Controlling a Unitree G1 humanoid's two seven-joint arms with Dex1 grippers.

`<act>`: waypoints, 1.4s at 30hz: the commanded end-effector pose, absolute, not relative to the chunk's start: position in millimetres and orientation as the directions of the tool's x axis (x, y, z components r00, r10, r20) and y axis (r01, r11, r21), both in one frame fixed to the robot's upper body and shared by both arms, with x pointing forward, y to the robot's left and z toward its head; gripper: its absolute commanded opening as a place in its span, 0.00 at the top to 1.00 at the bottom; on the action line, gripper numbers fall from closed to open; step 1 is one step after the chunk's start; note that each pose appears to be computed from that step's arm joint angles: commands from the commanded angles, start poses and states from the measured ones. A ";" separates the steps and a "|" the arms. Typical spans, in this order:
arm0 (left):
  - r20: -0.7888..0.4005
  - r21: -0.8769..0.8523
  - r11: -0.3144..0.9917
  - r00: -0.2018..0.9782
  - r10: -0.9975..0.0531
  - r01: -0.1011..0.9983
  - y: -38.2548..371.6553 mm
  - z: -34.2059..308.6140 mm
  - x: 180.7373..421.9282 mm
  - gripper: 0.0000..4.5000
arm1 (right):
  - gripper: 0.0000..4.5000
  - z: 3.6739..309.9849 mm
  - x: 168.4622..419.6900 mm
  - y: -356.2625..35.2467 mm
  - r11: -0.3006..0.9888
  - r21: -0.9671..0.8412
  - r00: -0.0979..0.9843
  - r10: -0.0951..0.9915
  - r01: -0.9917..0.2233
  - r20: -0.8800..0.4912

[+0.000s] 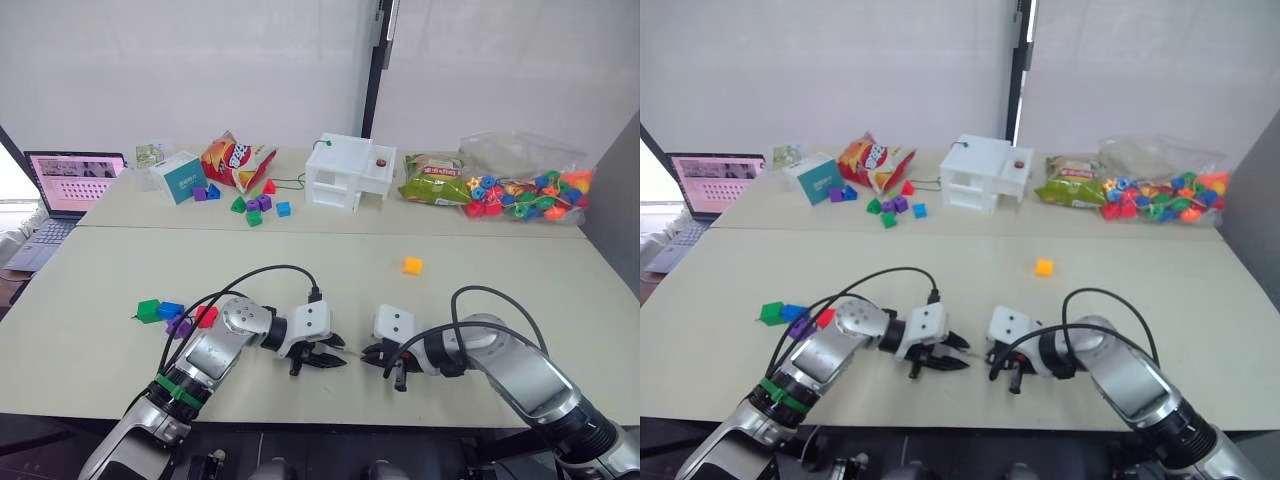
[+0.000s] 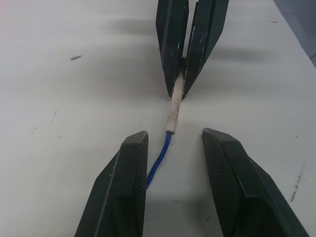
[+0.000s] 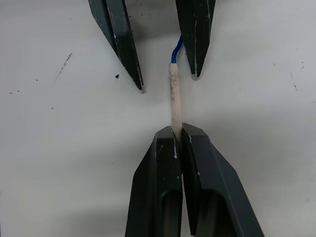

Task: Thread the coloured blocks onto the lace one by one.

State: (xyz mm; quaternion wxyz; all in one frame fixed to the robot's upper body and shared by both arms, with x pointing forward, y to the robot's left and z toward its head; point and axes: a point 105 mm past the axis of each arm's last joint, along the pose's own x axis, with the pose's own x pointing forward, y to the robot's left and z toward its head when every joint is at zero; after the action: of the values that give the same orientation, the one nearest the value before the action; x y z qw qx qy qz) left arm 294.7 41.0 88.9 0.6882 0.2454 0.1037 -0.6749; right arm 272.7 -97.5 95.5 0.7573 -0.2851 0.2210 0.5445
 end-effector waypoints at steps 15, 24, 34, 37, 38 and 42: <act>-0.415 0.229 -0.032 0.068 -0.907 0.973 33.9 105.3 295.3 0.99 | 1.00 90.7 265.4 -99.0 0.218 -0.200 0.295 0.685 -0.955 -0.666; -0.444 0.232 -0.002 0.105 -0.890 0.973 50.0 102.4 297.8 1.00 | 0.40 115.2 281.8 -128.6 0.530 -0.193 0.542 0.651 -0.826 -0.532; -0.477 0.226 0.126 0.223 -0.850 0.966 88.9 104.7 303.4 1.00 | 0.00 124.2 327.4 -170.9 0.963 -0.178 0.953 0.150 -0.201 -0.265; -0.484 0.231 0.140 0.239 -0.842 0.963 92.8 103.8 305.2 1.00 | 0.00 129.5 353.9 -171.9 0.996 -0.085 0.983 -0.025 0.010 -0.180; -0.484 0.232 0.142 0.241 -0.841 0.962 93.0 103.7 305.5 1.00 | 0.00 129.3 359.2 -170.4 0.997 -0.072 0.984 -0.049 0.038 -0.169; -0.480 0.236 0.150 0.249 -0.841 0.960 92.9 106.5 306.3 1.00 | 0.00 128.1 386.0 -167.0 0.992 -0.039 0.984 -0.125 0.121 -0.128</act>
State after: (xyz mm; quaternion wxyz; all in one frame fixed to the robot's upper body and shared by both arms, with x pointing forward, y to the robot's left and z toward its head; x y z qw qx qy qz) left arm 304.7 94.8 93.5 0.7447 0.2464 0.1407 -0.6041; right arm 381.0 -156.0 119.4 0.9949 -0.0171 0.0945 -0.0304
